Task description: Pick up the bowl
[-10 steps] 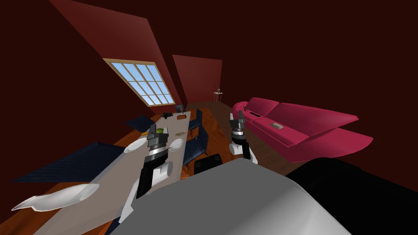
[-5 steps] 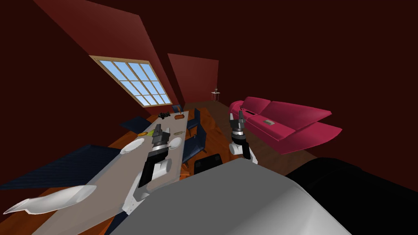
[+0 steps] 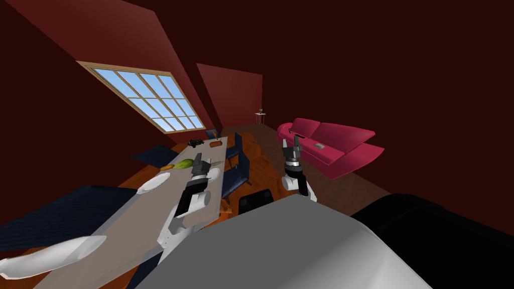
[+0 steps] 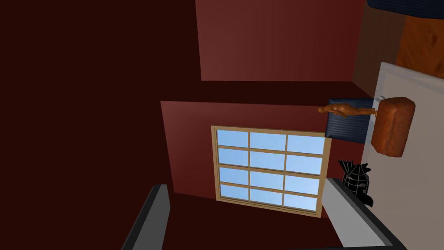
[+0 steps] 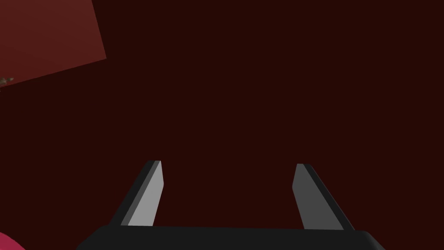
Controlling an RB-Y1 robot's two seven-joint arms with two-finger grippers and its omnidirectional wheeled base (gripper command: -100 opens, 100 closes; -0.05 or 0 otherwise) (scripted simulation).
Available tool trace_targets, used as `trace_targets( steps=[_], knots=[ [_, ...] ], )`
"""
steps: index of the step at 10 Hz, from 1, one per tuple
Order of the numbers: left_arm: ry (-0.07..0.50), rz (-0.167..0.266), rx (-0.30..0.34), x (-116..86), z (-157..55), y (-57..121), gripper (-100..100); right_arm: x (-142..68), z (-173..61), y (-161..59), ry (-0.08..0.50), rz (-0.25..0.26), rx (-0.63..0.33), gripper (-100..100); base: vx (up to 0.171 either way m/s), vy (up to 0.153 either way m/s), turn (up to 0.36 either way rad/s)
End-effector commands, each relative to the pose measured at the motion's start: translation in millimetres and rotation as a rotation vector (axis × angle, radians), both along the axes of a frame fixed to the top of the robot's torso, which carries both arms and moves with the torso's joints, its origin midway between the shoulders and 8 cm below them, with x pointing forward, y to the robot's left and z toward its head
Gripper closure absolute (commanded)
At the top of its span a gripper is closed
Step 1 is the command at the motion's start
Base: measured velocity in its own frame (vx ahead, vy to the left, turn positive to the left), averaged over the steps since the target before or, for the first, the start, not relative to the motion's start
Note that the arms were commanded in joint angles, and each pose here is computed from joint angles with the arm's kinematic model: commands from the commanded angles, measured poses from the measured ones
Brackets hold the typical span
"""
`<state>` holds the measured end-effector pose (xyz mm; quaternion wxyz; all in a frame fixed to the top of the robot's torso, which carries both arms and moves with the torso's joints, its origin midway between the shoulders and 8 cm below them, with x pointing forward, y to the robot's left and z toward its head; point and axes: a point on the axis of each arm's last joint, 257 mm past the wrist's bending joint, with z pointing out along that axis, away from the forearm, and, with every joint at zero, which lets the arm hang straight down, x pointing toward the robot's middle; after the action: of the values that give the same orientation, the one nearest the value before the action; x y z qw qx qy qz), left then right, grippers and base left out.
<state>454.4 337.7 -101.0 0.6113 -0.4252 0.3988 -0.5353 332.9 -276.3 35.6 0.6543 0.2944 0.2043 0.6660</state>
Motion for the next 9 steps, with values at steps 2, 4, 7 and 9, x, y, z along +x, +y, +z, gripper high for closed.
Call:
trace_targets(
  steps=[2,4,7,9],
  knots=[
    [0.061,0.010,-0.028,13.3,-20.9,14.0,-100,0.0,0.0,0.0,0.000,0.000,0.000,0,-0.087,-0.013,-0.092],
    [0.098,0.016,-0.046,20.5,-34.7,21.5,-100,0.0,0.0,-0.1,0.000,0.000,0.000,0,-0.054,-0.005,-0.075],
    [0.179,0.033,-0.086,32.5,-65.7,37.7,-100,0.0,0.0,0.0,0.000,0.000,0.000,0,-0.068,-0.010,-0.106],
    [0.223,0.042,-0.107,37.1,-83.0,46.2,-100,0.0,-0.1,-0.1,0.000,0.000,0.000,0,-0.040,-0.014,-0.075]
  ],
)
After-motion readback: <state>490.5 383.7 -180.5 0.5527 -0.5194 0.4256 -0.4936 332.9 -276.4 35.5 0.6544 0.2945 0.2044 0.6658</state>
